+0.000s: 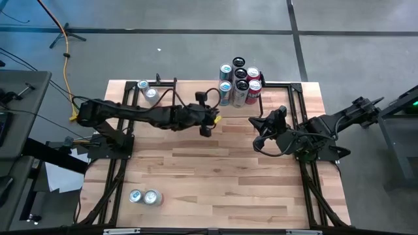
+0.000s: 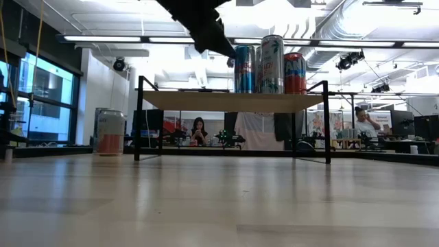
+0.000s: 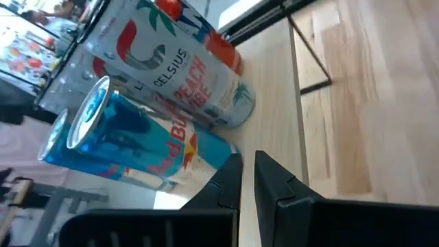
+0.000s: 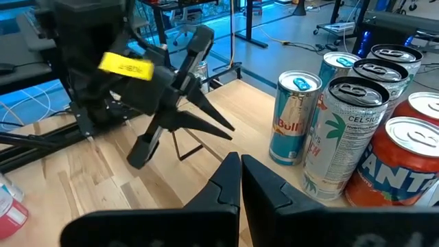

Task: Place canned beverage on shelf
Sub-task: Put the top right blue soda can on the shelf aligned with the blue soda can

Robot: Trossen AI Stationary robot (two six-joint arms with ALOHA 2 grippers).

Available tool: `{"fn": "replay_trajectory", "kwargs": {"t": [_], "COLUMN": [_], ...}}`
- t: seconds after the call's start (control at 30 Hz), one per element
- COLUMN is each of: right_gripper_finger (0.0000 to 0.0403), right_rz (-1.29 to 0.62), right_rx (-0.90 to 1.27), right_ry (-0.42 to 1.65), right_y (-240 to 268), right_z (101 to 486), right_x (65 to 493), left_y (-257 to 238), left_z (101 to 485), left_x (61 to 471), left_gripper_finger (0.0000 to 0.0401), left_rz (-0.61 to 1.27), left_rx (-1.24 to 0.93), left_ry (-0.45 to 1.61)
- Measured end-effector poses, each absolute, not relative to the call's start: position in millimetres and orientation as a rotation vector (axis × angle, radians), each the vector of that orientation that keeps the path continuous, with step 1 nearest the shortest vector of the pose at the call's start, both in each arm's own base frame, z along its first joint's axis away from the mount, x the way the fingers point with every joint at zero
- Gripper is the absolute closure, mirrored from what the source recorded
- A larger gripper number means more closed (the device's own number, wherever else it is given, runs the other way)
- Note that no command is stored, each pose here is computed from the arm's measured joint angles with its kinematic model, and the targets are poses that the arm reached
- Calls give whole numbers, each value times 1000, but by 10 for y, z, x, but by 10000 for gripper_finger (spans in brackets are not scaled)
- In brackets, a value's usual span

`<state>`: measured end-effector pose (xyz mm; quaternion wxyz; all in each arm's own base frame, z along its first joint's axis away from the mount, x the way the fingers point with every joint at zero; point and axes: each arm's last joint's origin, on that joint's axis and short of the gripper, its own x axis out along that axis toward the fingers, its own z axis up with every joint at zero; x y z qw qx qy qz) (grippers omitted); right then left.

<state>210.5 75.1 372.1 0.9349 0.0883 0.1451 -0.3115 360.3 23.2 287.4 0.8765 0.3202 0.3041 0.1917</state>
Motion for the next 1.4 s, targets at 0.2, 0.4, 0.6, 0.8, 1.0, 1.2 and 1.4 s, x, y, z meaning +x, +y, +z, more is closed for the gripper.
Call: {"fn": "replay_trajectory", "kwargs": {"t": [0.2,0.4,0.6,0.8,1.0,1.2,1.4], "right_gripper_finger": [403,403,403,403,403,403,403], "right_rz": [-638,-645,-643,-647,-652,-649,-651], "right_rx": [190,205,214,219,222,233,255], "right_ry": [293,286,276,266,260,249,239], "right_y": [751,750,753,754,753,756,757], "right_z": [3721,3722,3731,3738,3741,3751,3756], "right_x": [2105,2105,2110,2114,2115,2121,2124], "left_y": [349,415,460,463,499,624,763], "left_z": [2884,2851,2812,2747,2640,2590,2603], "left_x": [3612,3622,3637,3661,3721,3739,3721], "left_gripper_finger": [401,401,401,401,401,401,401], "left_rz": [360,332,296,287,272,320,358], "left_rx": [597,584,568,577,636,640,629], "left_ry": [598,605,610,634,668,687,684]}}
